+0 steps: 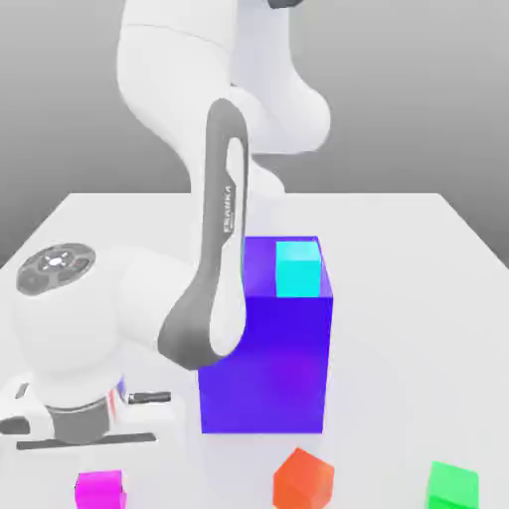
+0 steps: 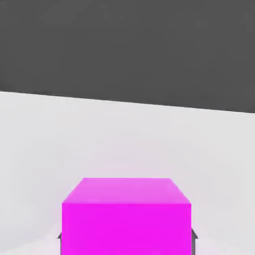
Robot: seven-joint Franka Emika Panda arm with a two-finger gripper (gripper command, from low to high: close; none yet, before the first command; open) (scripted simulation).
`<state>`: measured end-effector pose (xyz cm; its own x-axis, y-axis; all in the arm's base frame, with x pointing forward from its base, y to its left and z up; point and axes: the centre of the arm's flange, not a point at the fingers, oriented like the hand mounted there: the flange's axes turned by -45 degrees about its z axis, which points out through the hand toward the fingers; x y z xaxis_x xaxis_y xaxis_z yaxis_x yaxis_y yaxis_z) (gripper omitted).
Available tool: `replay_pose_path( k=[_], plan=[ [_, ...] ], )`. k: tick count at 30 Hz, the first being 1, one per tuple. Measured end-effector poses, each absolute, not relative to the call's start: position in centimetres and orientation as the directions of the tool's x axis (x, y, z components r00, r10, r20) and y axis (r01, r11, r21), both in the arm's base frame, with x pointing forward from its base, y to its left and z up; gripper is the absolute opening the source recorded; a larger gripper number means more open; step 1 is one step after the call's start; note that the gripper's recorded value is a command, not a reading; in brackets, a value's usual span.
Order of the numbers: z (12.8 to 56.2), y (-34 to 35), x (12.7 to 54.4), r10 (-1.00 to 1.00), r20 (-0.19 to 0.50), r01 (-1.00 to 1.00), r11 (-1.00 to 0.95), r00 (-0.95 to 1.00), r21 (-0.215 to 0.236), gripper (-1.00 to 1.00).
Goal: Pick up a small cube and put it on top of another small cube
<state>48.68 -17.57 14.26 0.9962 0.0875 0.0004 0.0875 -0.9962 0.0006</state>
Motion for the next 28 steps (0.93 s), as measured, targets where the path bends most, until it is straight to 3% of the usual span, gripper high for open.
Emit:
replay_pose_path(
  k=[4,10,14,17,18,24,28],
  plan=[
    [18.9,-15.7,49.4,0.14,-0.001,0.14,-0.99,0.99,-0.005,-1.0],
    [20.9,-0.7,52.3,0.52,-0.002,0.52,-0.854,0.854,-0.02,-1.0],
    [22.1,9.3,51.6,0.728,0.0,0.727,-0.686,0.686,-0.015,-1.0],
    [20.4,16.8,50.7,0.85,-0.001,0.85,-0.526,0.526,-0.007,-1.0],
    [19.0,19.3,50.3,0.884,-0.002,0.884,-0.467,0.467,-0.004,1.0],
    [18.2,20.8,50.1,0.902,-0.001,0.902,-0.431,0.431,-0.002,1.0],
    [22.4,22.2,49.8,0.918,0.0,0.918,-0.397,0.397,0.0,1.0]
  ],
)
